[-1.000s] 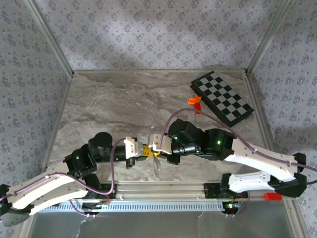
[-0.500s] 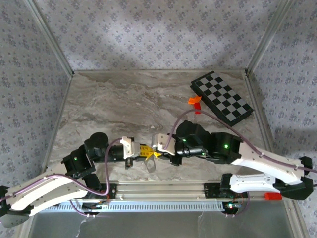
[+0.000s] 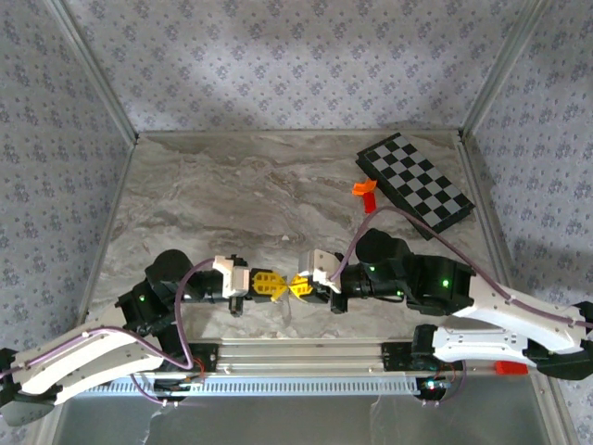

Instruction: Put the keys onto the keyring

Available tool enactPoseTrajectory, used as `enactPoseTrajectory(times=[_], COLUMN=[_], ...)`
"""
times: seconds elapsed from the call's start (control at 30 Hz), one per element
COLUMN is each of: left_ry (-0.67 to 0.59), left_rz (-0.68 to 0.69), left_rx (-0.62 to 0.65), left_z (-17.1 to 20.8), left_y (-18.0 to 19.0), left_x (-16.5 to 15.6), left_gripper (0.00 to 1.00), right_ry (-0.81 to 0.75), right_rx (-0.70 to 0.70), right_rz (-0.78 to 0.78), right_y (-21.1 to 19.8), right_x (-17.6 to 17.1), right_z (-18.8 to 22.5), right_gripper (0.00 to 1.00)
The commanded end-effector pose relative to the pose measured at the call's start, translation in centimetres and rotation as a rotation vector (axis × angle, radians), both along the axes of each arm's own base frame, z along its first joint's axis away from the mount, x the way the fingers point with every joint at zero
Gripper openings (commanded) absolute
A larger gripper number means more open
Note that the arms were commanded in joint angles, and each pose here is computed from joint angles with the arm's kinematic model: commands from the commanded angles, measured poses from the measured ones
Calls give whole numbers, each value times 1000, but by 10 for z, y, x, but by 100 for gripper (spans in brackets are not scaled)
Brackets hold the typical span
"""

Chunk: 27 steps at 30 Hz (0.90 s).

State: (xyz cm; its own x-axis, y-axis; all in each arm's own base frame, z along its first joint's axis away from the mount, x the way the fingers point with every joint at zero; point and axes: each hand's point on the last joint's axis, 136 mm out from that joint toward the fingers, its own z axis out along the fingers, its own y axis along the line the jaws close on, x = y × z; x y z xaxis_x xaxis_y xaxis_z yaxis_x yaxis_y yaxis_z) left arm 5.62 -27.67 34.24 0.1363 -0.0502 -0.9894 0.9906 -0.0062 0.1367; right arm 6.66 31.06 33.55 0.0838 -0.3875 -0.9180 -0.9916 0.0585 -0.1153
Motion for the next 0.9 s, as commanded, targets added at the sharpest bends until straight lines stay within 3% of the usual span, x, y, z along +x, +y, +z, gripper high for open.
enactPoseTrajectory(times=[0.0,0.23,0.53,0.87], left_ry=[-33,-45,-30,-34], left_rz=[-46,-49,-68,-86], left_rx=[-77,-99,-114,-113], left_z=[21,21,23,27], left_y=[3,4,-1,-5], left_x=[-10,-12,-12,-15], left_gripper=[0,0,0,0], right_ry=[6,18,-43,-70], right_rx=[17,-30,163,219], right_rz=[-9,-15,35,51], right_y=[-1,-1,-7,-16], right_x=[-1,1,-9,-15], right_z=[2,-10,24,33], right_gripper=[8,10,18,20])
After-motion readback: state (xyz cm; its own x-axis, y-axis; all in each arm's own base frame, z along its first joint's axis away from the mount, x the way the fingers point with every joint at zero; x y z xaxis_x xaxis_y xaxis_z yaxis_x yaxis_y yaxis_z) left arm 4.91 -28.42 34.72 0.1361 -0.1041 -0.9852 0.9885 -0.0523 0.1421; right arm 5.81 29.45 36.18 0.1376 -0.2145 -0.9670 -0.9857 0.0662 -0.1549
